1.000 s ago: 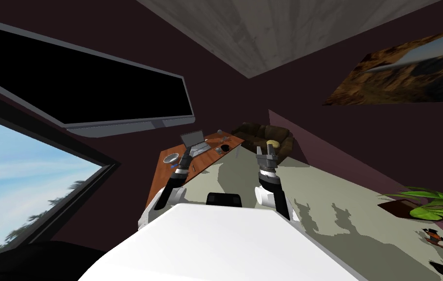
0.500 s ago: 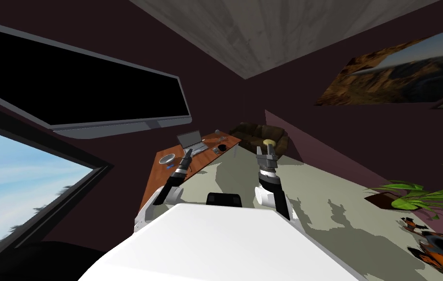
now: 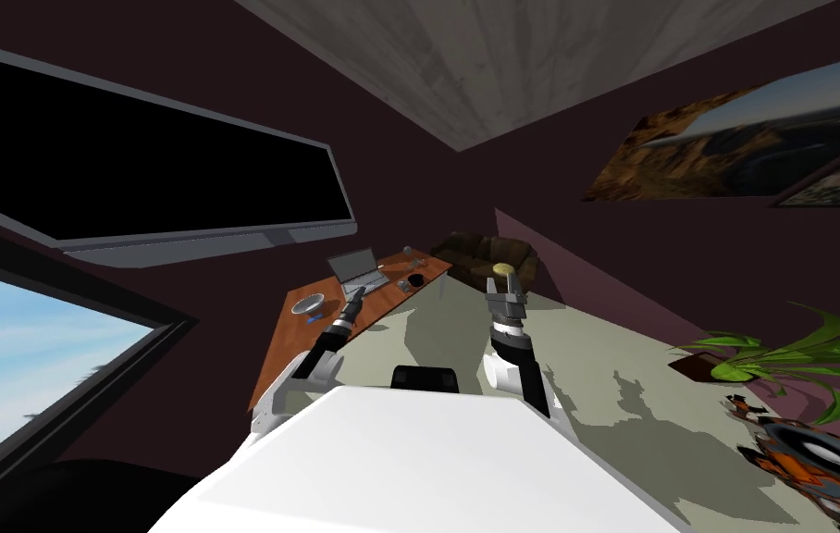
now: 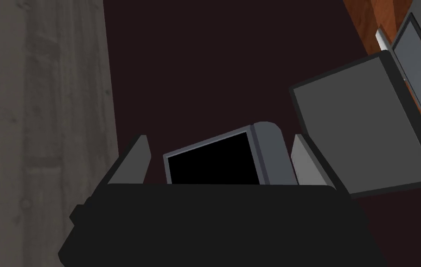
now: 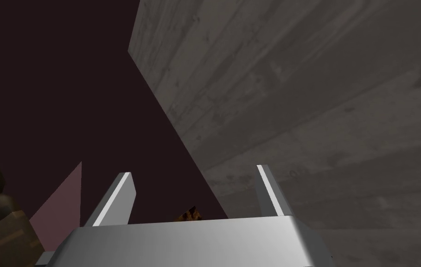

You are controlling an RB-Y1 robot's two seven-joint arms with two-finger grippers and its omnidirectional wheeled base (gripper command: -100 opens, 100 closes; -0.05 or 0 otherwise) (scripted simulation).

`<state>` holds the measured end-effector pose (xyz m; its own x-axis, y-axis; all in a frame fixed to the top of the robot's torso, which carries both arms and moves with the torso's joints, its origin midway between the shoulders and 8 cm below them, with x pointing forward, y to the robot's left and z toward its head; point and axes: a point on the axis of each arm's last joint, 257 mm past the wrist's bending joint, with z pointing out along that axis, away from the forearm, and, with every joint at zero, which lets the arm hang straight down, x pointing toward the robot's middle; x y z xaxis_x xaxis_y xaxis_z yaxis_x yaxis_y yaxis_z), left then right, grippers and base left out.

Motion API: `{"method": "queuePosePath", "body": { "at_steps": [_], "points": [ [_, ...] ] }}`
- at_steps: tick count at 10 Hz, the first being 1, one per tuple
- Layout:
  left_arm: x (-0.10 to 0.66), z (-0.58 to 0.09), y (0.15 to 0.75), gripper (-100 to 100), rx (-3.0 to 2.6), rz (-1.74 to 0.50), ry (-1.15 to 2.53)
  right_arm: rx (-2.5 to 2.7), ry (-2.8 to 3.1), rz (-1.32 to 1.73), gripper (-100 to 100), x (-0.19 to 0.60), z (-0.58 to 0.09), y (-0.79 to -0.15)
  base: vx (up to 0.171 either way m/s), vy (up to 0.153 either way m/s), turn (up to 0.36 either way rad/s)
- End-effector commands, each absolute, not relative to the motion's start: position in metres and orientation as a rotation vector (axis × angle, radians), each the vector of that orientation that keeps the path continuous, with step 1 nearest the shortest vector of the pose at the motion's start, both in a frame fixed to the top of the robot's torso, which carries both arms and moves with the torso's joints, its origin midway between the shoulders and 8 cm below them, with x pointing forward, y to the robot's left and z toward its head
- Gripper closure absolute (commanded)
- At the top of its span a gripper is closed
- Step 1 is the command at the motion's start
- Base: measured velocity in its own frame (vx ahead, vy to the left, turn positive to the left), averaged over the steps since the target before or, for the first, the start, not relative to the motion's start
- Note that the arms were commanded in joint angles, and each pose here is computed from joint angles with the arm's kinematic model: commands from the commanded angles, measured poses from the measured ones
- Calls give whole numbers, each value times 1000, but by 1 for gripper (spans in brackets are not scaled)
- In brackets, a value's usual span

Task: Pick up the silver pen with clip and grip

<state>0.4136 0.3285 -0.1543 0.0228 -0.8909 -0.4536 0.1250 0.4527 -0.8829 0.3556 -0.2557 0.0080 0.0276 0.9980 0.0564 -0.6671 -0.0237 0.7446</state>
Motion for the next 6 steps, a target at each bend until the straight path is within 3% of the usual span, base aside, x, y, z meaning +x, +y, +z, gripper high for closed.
{"method": "queuePosePath", "body": {
  "at_steps": [1,6],
  "points": [
    [417,-164,333,-100,-788,-893,1341,707,606,1466,0,356,8,-256,-4,-57,-25],
    [416,-230,376,-100,-883,-732,1524,707,606,1466,0,356,8,-256,15,-50,-75]
  ]
}}
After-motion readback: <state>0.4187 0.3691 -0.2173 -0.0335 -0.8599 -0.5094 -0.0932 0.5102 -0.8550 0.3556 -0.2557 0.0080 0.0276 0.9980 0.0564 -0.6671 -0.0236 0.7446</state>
